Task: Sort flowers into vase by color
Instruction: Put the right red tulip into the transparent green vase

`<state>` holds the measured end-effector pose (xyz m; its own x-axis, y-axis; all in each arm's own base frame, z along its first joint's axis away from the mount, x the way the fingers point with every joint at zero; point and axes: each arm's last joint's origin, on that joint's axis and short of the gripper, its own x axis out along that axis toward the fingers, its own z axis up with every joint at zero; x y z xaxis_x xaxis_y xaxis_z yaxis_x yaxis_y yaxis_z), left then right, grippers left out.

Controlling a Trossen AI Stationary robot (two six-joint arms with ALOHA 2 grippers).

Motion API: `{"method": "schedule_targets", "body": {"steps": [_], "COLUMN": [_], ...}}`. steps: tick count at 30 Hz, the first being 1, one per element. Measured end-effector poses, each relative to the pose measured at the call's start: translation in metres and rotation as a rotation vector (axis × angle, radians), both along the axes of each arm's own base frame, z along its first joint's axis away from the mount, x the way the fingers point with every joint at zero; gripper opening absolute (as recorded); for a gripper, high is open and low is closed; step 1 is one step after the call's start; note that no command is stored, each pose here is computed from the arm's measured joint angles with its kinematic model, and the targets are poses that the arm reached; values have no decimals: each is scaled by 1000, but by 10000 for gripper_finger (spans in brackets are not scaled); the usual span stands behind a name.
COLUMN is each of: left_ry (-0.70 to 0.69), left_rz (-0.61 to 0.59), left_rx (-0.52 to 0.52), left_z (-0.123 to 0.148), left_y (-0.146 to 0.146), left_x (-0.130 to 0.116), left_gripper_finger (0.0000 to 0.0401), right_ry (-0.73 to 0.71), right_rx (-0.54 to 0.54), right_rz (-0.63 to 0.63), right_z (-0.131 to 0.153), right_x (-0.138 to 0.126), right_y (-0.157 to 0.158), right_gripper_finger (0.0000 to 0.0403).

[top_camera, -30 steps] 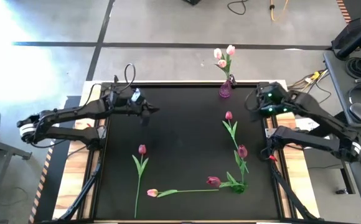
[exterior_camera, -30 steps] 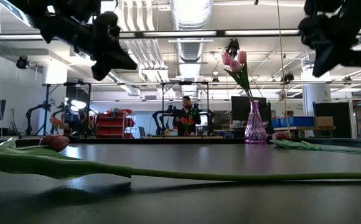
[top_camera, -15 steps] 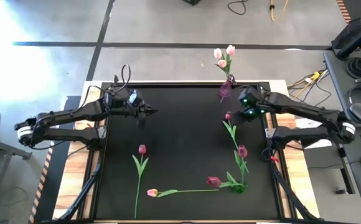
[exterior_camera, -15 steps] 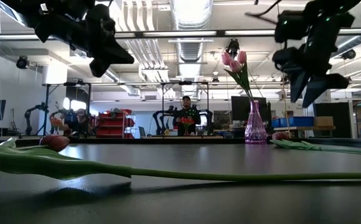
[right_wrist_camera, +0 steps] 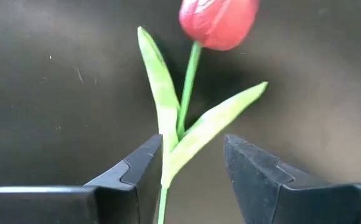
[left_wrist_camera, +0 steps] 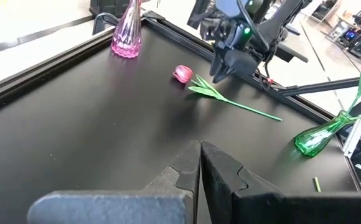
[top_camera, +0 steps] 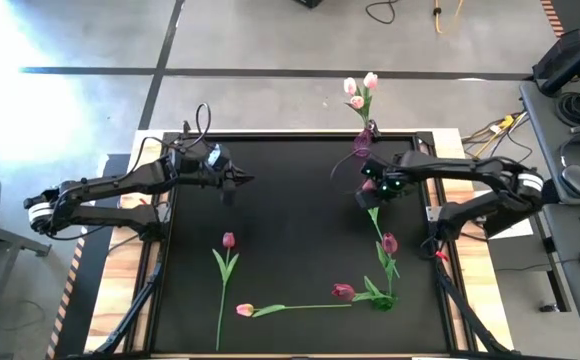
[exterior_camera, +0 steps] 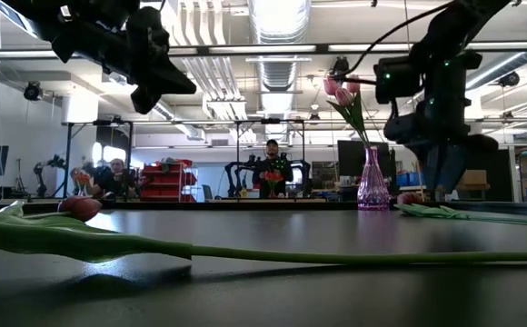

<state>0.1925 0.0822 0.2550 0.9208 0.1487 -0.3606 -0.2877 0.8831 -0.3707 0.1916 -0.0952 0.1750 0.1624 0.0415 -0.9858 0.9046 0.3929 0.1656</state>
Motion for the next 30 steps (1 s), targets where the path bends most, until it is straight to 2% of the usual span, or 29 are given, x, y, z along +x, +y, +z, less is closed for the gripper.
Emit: {"method": "schedule_targets", "body": {"steps": [14, 18, 24, 30], "left_ry": [1, 0, 0, 18], "left_rz": [17, 21, 23, 22], "left_rx": [-6, -12, -14, -11], "left_z": [0, 0, 0, -4], "left_y": [1, 1, 1, 2], "left_x": [0, 0, 0, 2], "left_gripper_finger": [0, 0, 0, 0], "right_ry": [82, 91, 26, -104], "right_rx": [2, -6, -22, -59], "right_rz": [61, 69, 80, 91], "right_z": [-32, -34, -26, 2], "right_x": [22, 23, 25, 23], "right_y": [5, 6, 7, 8], "right_gripper_finger": [162, 122, 28, 14]}}
